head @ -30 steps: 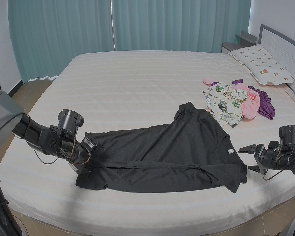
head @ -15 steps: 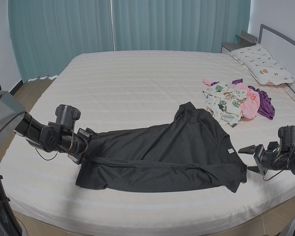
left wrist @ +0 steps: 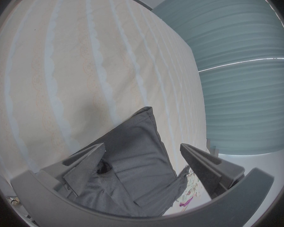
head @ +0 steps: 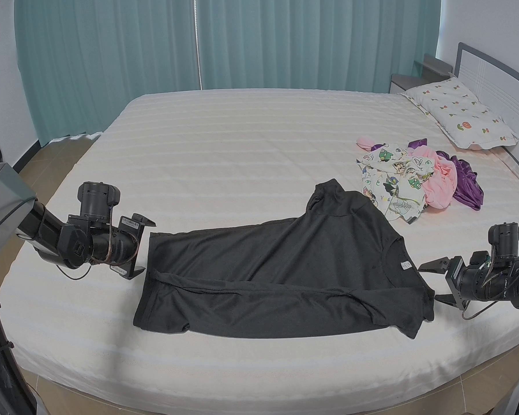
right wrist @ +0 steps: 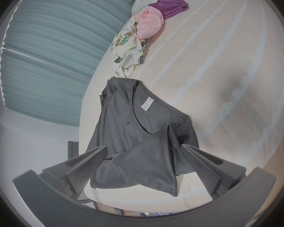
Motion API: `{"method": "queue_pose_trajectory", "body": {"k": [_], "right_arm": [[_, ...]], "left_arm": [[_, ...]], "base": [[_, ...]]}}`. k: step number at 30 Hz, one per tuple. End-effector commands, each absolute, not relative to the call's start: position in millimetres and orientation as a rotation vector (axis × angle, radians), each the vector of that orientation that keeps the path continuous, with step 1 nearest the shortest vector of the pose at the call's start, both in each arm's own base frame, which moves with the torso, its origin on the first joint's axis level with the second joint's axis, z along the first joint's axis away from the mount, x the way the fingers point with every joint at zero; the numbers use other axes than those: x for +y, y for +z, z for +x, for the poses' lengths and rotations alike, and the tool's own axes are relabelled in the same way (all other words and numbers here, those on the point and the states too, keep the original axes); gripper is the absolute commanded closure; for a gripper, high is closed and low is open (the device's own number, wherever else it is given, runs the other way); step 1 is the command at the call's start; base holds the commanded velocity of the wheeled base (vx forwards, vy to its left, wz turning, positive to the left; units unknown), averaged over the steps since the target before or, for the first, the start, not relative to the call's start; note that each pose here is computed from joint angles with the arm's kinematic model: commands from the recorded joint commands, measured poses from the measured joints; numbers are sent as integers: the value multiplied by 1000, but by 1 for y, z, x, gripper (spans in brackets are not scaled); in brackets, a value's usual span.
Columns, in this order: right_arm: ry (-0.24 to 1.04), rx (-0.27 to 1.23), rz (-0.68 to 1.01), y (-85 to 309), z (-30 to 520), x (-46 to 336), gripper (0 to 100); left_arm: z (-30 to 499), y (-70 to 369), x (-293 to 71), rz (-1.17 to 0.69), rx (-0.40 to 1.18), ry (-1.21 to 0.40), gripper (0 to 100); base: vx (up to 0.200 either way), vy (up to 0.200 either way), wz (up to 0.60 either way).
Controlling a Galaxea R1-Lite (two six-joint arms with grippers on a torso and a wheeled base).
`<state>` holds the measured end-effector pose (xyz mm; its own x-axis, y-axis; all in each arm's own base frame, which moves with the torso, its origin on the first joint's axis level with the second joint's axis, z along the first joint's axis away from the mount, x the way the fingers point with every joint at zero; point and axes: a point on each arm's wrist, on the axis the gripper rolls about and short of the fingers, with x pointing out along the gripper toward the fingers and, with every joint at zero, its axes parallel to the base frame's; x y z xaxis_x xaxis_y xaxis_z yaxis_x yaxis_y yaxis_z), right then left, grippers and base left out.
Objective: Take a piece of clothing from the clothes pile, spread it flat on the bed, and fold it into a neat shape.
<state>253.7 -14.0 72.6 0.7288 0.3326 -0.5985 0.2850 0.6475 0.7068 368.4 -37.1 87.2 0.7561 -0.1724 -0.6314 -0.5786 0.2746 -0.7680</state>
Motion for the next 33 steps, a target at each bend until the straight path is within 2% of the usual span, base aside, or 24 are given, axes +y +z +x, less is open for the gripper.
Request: {"method": "queue_pose_trajectory", "body": {"k": [1,9,20,21,24,33], "right_arm": [[28,777,889,71,253,-14,0],[35,754,885,71,251,-14,0],[34,752,885,71,251,-14,0],[34,752,885,71,251,-14,0],[33,755,885,70,251,-14,0],[49,769,876,69,251,-11,0]], "left_arm": [[363,91,-34,-1296,738,268,0],[339,81,-46,-1107,854,158,0],[344,75,-74,-1038,915,124,0],[344,75,-74,-1038,915,124,100],[350,67,-74,-1013,904,179,100],[351,71,-71,-1009,871,205,100]], "base": [[0,0,0],[0,0,0],[0,0,0],[0,0,0],[0,0,0],[0,0,0]]}}
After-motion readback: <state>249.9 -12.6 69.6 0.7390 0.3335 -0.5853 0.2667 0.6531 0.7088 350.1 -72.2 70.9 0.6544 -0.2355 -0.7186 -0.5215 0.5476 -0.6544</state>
